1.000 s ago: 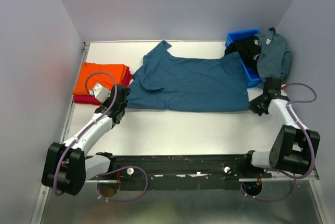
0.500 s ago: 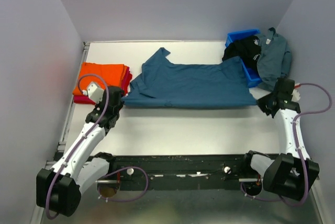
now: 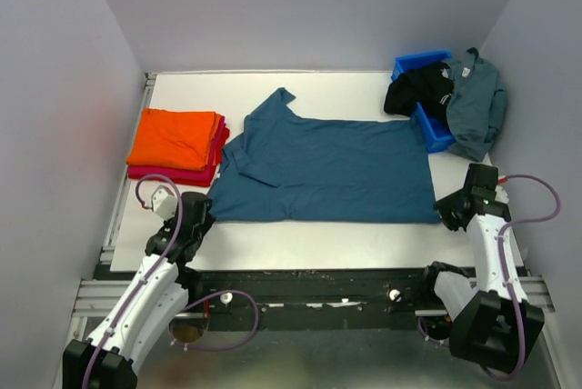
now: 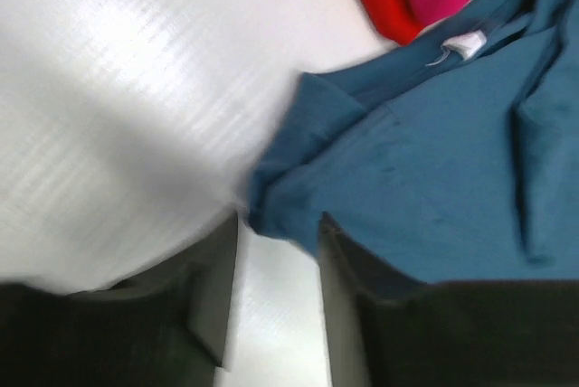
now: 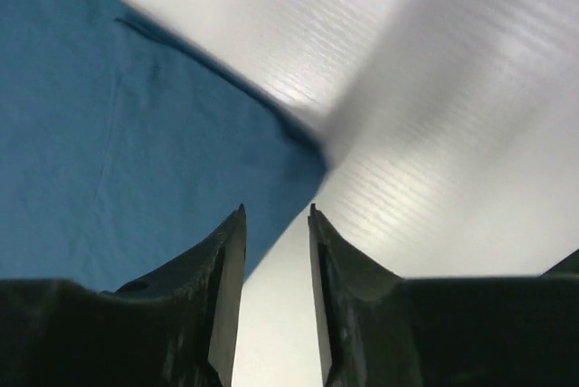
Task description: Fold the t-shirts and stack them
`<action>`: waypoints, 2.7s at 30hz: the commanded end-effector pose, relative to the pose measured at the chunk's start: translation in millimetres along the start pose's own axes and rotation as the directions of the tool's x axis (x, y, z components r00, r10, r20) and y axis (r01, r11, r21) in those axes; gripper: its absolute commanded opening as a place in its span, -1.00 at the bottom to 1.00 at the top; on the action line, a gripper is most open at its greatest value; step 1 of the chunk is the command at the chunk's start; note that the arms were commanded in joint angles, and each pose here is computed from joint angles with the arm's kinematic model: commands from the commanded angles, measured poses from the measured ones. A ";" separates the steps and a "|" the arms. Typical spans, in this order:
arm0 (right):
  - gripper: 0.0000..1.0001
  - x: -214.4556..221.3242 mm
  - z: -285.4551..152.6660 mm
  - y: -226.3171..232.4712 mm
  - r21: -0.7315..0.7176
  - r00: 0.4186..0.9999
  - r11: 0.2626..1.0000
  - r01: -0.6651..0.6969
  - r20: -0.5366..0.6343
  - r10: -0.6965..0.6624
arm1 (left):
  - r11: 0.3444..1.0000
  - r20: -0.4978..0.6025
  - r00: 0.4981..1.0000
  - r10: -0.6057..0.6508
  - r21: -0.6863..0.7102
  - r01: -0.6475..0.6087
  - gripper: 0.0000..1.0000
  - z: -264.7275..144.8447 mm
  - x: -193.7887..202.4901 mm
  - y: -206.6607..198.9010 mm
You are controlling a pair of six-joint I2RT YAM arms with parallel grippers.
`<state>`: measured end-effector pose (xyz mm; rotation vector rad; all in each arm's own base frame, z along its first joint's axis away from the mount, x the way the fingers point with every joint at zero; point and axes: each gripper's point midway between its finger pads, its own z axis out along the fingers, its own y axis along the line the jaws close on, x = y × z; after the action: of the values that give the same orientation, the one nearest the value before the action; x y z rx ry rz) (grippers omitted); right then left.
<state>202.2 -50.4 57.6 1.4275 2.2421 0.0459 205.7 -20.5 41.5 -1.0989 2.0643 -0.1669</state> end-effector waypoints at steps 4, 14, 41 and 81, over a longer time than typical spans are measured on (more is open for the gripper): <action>0.08 -27.6 -40.4 47.3 -0.281 0.977 0.943 0.178 0.168 -0.134 | 0.994 0.090 0.994 0.066 0.078 -0.073 0.35 -30.8 -42.7 -32.3; 0.05 7.8 -80.8 149.6 -0.613 0.874 0.634 0.471 0.225 -0.431 | 0.911 0.165 0.954 0.249 0.295 -0.288 0.47 -32.6 -68.7 -122.1; -0.30 131.0 -75.3 225.1 -0.603 0.692 0.456 0.655 0.235 -0.683 | 0.997 -0.079 0.994 0.073 0.023 -0.072 0.11 -10.6 -20.3 -50.1; -0.25 342.5 -40.8 358.6 -0.874 0.339 0.112 0.473 0.063 -0.939 | 0.997 0.011 0.998 0.054 -0.051 -0.053 -0.95 13.8 -7.5 -3.0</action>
<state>376.1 409.1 77.9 -0.4260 2.4778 1.0992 220.1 -21.4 35.8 -1.0631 2.1265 -0.1137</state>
